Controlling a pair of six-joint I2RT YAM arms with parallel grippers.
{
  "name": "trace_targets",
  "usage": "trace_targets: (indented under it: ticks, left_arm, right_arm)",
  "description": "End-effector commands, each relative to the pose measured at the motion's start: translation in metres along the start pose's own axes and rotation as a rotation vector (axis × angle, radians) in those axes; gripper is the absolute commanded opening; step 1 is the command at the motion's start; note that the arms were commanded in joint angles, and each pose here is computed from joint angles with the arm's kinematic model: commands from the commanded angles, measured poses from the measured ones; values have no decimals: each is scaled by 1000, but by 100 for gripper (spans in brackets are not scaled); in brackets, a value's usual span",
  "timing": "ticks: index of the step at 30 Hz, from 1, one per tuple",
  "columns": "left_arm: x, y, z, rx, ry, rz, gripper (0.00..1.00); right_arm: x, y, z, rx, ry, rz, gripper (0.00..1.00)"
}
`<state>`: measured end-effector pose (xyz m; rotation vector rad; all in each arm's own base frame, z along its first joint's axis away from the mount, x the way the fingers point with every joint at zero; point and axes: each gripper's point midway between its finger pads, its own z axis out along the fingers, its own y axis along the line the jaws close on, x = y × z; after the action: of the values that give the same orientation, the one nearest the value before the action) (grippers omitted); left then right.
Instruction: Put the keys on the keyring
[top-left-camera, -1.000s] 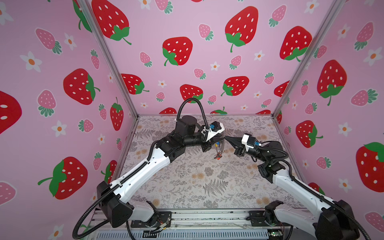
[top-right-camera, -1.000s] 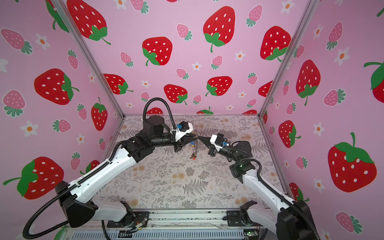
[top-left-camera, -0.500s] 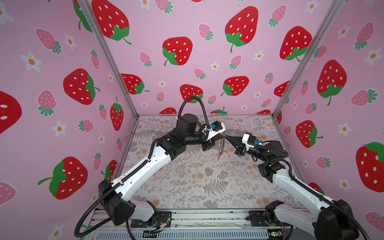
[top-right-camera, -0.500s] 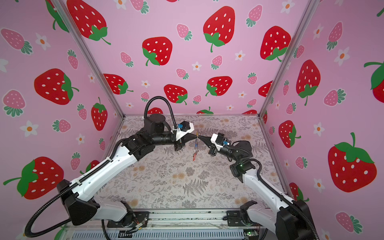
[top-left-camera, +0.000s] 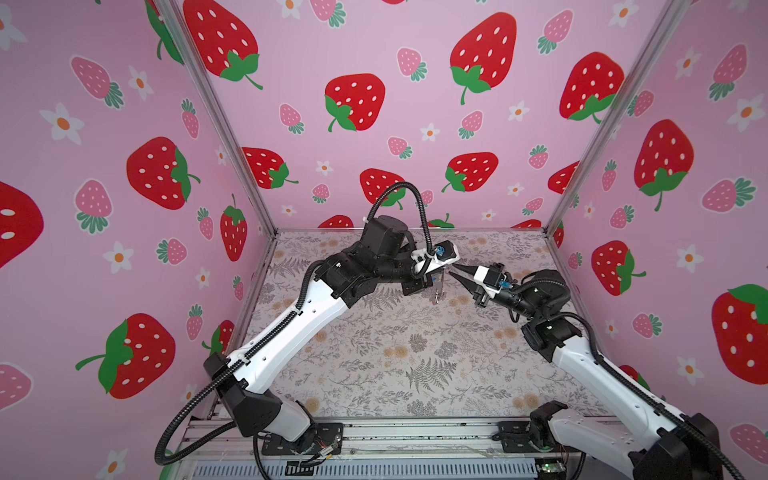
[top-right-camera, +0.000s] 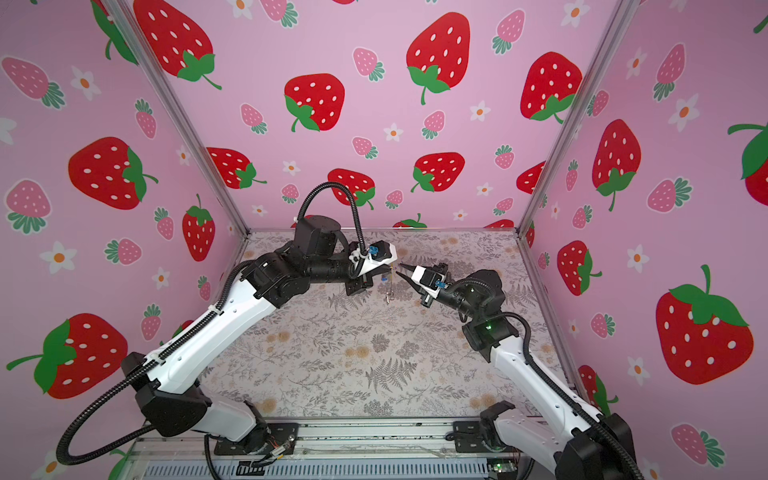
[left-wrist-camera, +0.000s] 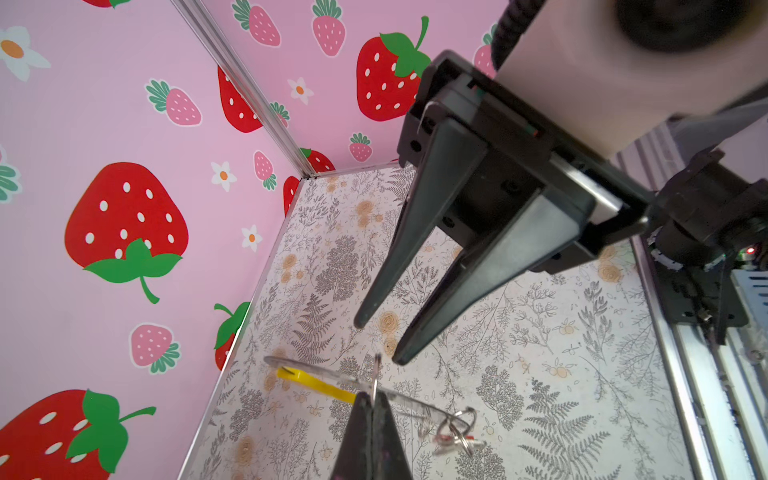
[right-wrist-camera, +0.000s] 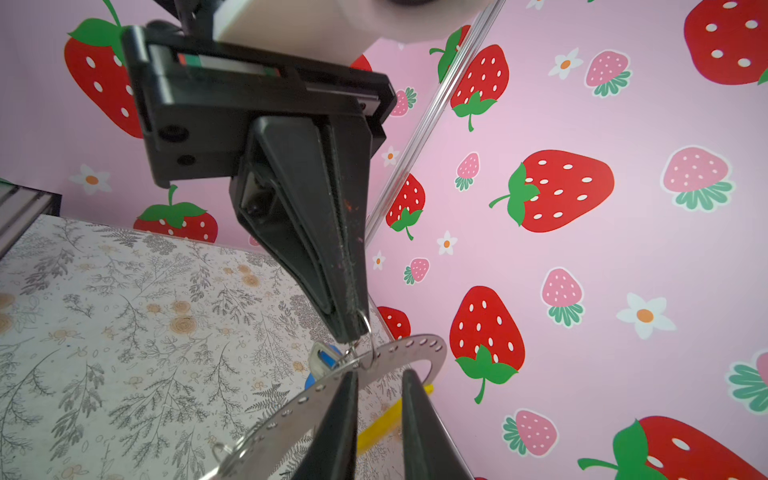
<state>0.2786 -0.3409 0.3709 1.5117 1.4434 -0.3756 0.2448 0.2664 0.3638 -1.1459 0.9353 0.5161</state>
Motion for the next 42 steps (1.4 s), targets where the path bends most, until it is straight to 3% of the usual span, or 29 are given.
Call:
trace_targets:
  ticks: [1,11,22,34,42]
  left_arm:
    - [9,0,-5,-24,114,104,0]
    - [11,0,-3,-45,212,173,0]
    - [-1,-1,-3,-45,184,166,0]
    - [-7,-6,-1,-32,167,169,0]
    - [-10,-8,-3,-28,151,171,0]
  right_arm:
    - [-2,-1,-2,-8,30,-68,22]
    - [-11,4,-2,-33,-11,-85,22]
    - [-12,17,5,-87,-42,-47,21]
    - [-14,16,7,-76,-63,-29,14]
    - [-8,13,7,-50,-41,-23,16]
